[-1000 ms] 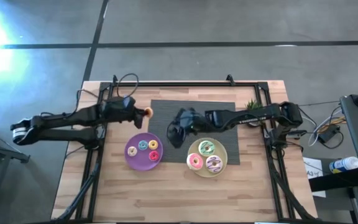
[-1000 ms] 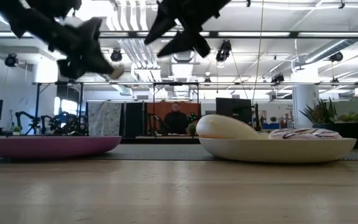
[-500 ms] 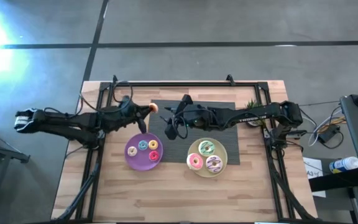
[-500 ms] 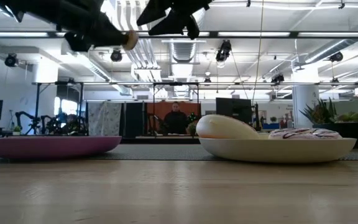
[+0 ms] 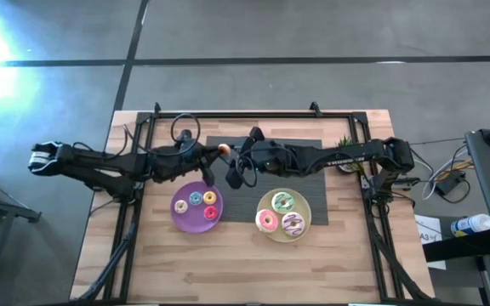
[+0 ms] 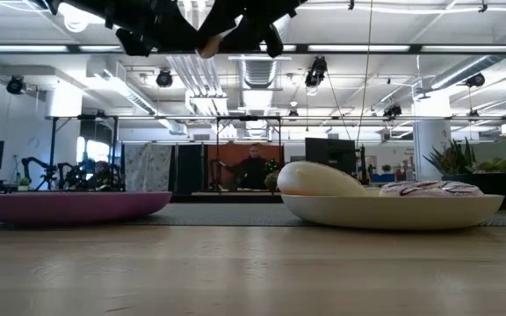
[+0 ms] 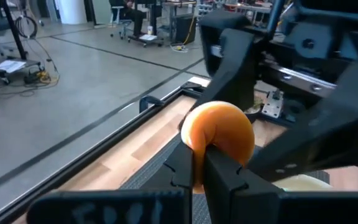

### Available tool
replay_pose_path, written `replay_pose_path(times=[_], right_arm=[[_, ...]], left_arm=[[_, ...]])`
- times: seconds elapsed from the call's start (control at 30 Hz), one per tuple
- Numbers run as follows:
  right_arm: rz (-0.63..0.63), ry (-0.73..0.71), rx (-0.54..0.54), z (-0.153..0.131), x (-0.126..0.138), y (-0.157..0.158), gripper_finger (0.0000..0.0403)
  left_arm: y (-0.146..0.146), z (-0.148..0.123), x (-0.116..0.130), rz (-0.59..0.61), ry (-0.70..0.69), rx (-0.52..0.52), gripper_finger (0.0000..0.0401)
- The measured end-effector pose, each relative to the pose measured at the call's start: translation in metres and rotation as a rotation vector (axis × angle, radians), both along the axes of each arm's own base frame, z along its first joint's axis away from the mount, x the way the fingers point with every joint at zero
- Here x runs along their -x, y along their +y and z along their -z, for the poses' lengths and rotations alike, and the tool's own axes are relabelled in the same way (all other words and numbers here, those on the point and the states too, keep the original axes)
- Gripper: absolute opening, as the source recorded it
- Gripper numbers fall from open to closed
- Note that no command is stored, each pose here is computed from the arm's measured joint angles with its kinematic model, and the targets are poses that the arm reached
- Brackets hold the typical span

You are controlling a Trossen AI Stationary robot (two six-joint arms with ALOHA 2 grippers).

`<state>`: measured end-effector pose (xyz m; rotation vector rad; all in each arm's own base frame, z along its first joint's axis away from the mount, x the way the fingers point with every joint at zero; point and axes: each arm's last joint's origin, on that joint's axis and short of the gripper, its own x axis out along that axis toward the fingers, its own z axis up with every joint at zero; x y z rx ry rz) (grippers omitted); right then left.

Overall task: Pick & Place donuts
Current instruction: Put the small orange donut on the violet plate

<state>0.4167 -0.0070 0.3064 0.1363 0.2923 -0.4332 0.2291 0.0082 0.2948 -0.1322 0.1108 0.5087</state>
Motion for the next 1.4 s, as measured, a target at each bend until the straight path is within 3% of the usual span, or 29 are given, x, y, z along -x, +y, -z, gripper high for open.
replay_pose_path(times=[0.2,0.6,0.7,0.87,1.1,1.27,1.4], right_arm=[[0.005,0.024,-0.016,0.003,0.001,0.0,0.0153],[0.011,0.041,-0.015,0.005,0.001,-0.001,0.0019],[0.011,0.043,-0.015,0.005,0.001,-0.002,0.0015],[0.016,0.059,-0.008,0.006,0.002,-0.003,0.0014],[0.006,0.135,0.064,0.01,0.004,-0.003,0.0014],[-0.224,0.218,0.132,0.017,0.002,0.008,0.0013],[-0.356,0.317,0.168,0.041,-0.006,0.021,0.0013]], left_arm=[[0.0,-0.001,0.001,0.003,0.005,0.0,0.0],[-0.004,0.002,0.001,0.025,0.033,0.003,0.0004],[-0.004,0.003,0.001,0.012,0.037,0.005,0.003],[-0.003,0.005,0.003,-0.071,0.06,-0.007,0.0105],[-0.009,0.017,0.015,-0.116,0.197,0.121,0.0174],[-0.021,0.015,0.032,-0.117,0.281,0.245,0.018],[-0.028,0.014,0.052,-0.156,0.305,0.425,0.018]])
